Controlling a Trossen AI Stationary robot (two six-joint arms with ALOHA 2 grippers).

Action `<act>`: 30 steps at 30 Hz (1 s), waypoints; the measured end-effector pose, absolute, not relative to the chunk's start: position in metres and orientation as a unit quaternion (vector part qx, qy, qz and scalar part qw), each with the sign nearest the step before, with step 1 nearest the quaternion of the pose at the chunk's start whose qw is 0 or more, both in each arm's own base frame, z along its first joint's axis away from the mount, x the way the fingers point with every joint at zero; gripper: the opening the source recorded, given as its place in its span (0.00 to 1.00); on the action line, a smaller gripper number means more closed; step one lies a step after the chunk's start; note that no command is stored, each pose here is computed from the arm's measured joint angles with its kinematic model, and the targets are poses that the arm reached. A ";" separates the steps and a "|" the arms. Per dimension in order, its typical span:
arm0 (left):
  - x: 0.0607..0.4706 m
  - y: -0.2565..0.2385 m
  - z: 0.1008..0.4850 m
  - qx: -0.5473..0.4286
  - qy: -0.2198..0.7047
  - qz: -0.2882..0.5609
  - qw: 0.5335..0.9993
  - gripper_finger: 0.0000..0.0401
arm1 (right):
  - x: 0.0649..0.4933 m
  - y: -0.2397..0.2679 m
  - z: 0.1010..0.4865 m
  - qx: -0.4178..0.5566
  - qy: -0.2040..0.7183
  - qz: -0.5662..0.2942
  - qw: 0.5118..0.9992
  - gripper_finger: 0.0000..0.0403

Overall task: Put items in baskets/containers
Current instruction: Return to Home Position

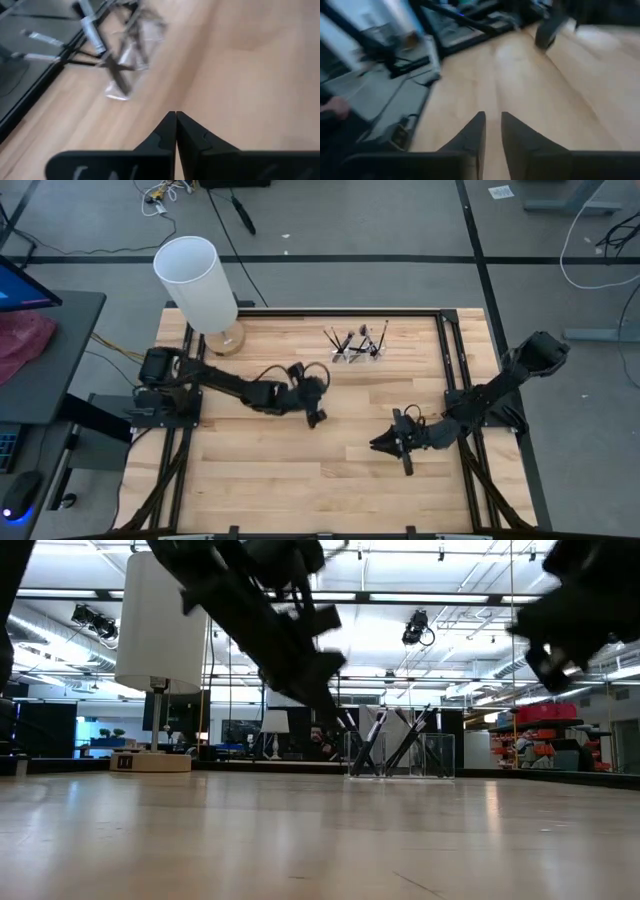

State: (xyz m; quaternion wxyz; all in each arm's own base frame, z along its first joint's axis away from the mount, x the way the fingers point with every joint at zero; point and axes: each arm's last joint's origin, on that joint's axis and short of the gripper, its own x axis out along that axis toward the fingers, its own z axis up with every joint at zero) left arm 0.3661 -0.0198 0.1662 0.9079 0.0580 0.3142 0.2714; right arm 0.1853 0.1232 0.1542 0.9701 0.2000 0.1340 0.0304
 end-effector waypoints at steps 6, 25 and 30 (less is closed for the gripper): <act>0.357 -0.053 0.181 0.063 0.300 0.234 0.923 0.01 | 0.187 0.088 0.181 0.148 0.126 0.154 0.969 0.03; 0.215 -0.031 0.181 -0.099 0.069 0.168 0.979 0.01 | 0.130 0.020 0.196 0.091 0.131 0.134 0.978 0.01; 0.184 -0.025 0.190 -0.103 0.020 0.157 0.982 0.01 | 0.121 0.019 0.185 0.106 0.118 0.134 0.978 0.00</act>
